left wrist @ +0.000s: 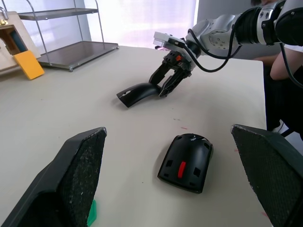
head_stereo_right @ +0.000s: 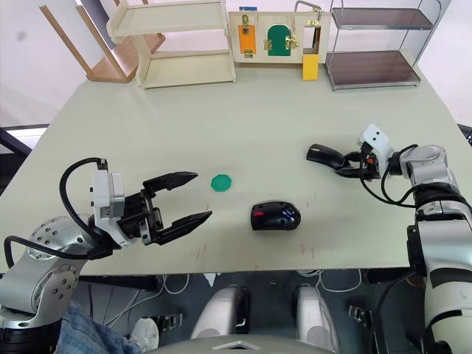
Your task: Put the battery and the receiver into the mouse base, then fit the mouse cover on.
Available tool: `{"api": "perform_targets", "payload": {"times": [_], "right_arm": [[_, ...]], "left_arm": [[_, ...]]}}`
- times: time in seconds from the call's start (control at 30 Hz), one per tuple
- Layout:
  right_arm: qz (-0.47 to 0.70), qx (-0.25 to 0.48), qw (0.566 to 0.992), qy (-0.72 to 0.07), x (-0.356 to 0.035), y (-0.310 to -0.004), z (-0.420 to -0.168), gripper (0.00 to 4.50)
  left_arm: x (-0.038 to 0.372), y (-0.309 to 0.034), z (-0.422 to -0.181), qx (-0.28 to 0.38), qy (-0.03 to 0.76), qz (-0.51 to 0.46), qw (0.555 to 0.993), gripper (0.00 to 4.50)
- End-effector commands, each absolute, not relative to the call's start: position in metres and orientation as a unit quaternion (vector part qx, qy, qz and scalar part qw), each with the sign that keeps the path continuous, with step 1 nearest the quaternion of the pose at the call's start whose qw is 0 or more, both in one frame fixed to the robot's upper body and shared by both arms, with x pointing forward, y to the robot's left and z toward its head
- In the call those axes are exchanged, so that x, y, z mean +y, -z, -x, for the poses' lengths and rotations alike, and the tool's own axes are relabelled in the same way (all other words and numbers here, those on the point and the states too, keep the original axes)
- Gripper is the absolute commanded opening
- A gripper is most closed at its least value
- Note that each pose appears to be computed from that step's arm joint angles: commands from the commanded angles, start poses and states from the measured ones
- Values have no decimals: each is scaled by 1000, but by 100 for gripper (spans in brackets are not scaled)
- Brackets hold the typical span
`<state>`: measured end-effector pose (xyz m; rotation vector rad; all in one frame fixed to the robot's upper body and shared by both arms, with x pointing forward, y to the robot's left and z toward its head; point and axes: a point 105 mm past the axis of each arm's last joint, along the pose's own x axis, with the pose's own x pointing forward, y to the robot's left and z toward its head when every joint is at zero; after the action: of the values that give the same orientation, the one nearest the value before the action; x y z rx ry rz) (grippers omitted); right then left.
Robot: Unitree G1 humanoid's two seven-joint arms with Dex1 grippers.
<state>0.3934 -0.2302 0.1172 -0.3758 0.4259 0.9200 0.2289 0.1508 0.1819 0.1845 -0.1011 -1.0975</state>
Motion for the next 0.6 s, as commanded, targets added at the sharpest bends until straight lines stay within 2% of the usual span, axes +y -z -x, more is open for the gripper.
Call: {"api": "perform_targets", "payload": {"times": [0.03,0.2,0.43,0.6], "right_arm": [[206,152,852,-456,-231,-152,-393,230],[239,135,827,-492,-217,-165,-375,230],[249,134,794,-537,-181,-175,-325,230],[253,160,767,-568,-153,-175,-296,230]], "left_arm": [[152,-187,-229,-59,529,-102,840,450],[156,-186,-232,-57,536,-107,835,450],[159,-182,-231,-50,555,-116,822,450],[165,-180,-231,-41,574,-121,809,450]]}}
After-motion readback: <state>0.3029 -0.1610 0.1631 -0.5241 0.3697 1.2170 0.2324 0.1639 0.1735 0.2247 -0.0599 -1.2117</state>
